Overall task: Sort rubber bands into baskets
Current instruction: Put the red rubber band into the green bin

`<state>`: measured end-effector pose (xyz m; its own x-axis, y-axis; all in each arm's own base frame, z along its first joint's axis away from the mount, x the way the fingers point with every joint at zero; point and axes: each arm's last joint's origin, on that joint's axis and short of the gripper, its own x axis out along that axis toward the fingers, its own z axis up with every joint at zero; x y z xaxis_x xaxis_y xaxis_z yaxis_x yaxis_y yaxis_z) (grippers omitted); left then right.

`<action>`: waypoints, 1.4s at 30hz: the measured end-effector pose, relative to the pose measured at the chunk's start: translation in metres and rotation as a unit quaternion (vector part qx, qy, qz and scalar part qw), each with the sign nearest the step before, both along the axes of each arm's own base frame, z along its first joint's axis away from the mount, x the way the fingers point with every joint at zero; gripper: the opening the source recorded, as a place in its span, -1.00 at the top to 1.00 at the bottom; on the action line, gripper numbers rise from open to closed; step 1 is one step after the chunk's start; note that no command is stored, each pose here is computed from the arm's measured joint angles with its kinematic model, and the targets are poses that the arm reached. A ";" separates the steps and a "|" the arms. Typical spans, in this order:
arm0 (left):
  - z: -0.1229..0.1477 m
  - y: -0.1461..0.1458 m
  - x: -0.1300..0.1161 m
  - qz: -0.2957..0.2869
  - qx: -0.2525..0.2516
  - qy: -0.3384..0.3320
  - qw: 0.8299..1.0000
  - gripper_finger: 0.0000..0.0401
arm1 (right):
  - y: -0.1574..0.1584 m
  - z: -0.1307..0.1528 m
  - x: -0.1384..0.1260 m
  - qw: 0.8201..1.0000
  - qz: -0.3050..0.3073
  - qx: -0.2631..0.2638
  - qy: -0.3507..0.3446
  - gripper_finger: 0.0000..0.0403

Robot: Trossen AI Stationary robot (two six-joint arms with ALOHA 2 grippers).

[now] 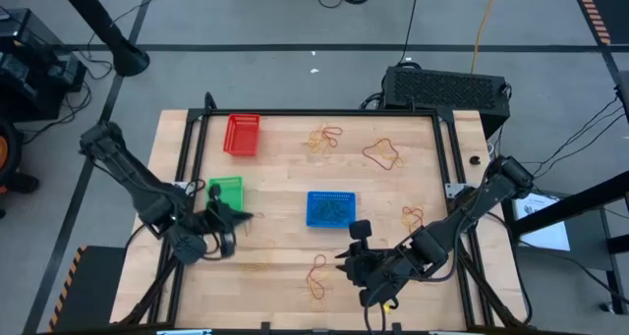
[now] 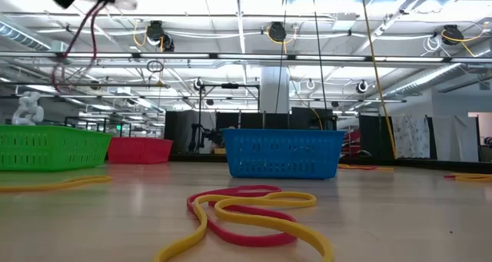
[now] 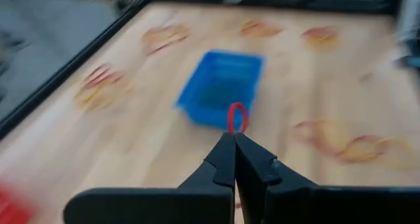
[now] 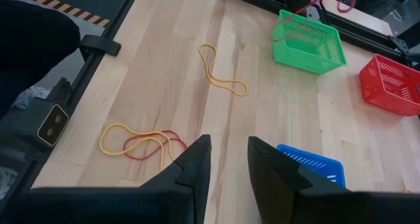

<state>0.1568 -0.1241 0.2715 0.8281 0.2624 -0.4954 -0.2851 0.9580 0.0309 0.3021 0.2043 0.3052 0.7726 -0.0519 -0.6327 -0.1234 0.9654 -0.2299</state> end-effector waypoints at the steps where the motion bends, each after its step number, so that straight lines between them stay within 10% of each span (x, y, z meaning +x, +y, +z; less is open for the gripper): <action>1: -0.002 0.005 -0.005 0.016 0.000 0.013 1.000 0.98 | -0.001 0.000 0.001 1.000 -0.002 0.000 -0.001 0.54; 12: -0.017 0.045 -0.048 0.206 -0.032 0.152 0.966 0.98 | -0.023 -0.015 0.033 0.997 -0.072 -0.020 -0.023 0.54; 42: -0.049 0.048 -0.052 0.186 0.010 0.192 0.964 0.95 | -0.049 -0.048 0.067 0.993 -0.002 0.093 0.074 0.54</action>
<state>0.1051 -0.0763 0.2226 0.4312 0.5188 -0.7381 -0.5722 0.7898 0.2209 0.3688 0.1556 0.2570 0.6700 0.0742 -0.7387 -0.1387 0.9900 -0.0263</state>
